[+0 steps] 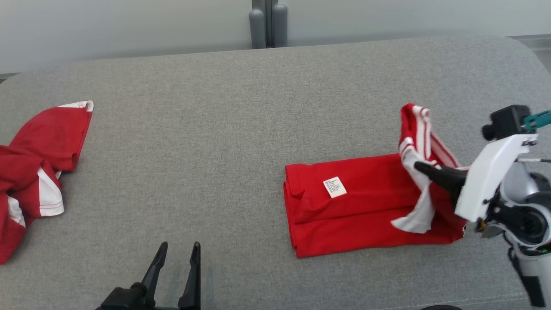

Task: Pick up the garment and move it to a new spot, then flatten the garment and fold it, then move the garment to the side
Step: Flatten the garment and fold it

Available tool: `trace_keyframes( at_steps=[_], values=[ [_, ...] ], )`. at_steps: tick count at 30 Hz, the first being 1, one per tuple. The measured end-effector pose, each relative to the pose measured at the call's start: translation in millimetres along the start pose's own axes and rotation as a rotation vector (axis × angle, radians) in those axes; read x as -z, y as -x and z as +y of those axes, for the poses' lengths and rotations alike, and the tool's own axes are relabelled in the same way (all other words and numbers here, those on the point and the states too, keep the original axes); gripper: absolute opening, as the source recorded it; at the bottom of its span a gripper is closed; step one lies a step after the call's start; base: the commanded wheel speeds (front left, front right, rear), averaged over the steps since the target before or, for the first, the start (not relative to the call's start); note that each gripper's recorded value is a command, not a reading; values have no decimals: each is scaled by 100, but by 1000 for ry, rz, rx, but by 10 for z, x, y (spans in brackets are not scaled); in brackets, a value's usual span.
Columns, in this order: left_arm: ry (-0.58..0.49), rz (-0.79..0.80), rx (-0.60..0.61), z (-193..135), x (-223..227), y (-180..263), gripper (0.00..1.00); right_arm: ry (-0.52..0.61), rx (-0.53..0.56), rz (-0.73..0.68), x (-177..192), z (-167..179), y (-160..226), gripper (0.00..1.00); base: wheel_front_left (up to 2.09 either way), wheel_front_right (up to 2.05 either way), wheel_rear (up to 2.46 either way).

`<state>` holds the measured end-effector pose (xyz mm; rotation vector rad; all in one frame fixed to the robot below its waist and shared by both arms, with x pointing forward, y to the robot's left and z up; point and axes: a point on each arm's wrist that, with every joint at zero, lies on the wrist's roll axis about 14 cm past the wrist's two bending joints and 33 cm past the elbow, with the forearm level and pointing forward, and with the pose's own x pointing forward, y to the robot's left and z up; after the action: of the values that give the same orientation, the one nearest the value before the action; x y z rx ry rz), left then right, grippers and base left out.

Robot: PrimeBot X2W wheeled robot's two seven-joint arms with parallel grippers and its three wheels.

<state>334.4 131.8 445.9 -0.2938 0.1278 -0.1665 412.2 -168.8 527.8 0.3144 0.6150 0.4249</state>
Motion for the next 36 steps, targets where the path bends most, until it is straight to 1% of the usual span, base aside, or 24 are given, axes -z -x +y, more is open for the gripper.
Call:
trace_keyframes(
  at_steps=[2, 5, 9, 12, 17, 21, 22, 23, 24, 25, 27, 30, 32, 34, 36],
  values=[
    [-5, 11, 20, -58, 34, -35, 100, 15, -38, 37, 153, 189, -133, 0, 0, 0, 0],
    [-1, 7, 39, -121, 24, -104, 100, 2, -90, 66, 366, 452, -376, 0, 0, 0, 0],
    [10, 19, 47, -164, 69, -153, 100, -1, -118, 104, 608, 678, -697, 0, 0, 0, 0],
    [14, 33, 36, -142, 112, -152, 100, 12, -149, 123, 706, 846, -881, 0, 0, 0, 0],
    [17, 58, 19, -96, 192, -135, 100, 21, -161, 152, 838, 940, -1078, 0, 0, 0, 0],
    [18, 65, 0, -38, 213, -122, 100, 26, -175, 180, 944, 1003, -1155, 0, 0, 0, 0],
    [18, 66, -3, -31, 215, -122, 100, 32, -178, 179, 951, 1019, -1164, 27, 0, 0, 0],
    [17, 66, -5, -22, 214, -124, 100, 40, -182, 172, 943, 1039, -1171, 27, 0, 0, 0],
    [17, 66, -6, -16, 214, -127, 100, 50, -191, 167, 938, 1074, -1174, 92, 0, 0, 0],
    [17, 65, -7, -12, 212, -130, 100, 60, -200, 163, 930, 1106, -1172, 100, 0, 0, 0],
    [16, 64, -7, -8, 209, -138, 100, 80, -229, 141, 882, 1193, -1145, 100, 0, 0, 0],
    [14, 62, -7, -1, 200, -149, 100, 89, -280, 60, 674, 1308, -1046, 100, 0, 0, 0],
    [11, 56, -10, 18, 179, -154, 100, 97, -314, -42, 422, 1382, -920, 100, 0, 0, 0],
    [7, 46, -17, 51, 147, -161, 100, 113, -306, -175, 122, 1330, -763, 100, 0, 0, 0],
    [6, 36, -24, 79, 114, -178, 100, 201, -225, -315, -165, 1101, -594, 100, 0, 0, 0]
  ],
)
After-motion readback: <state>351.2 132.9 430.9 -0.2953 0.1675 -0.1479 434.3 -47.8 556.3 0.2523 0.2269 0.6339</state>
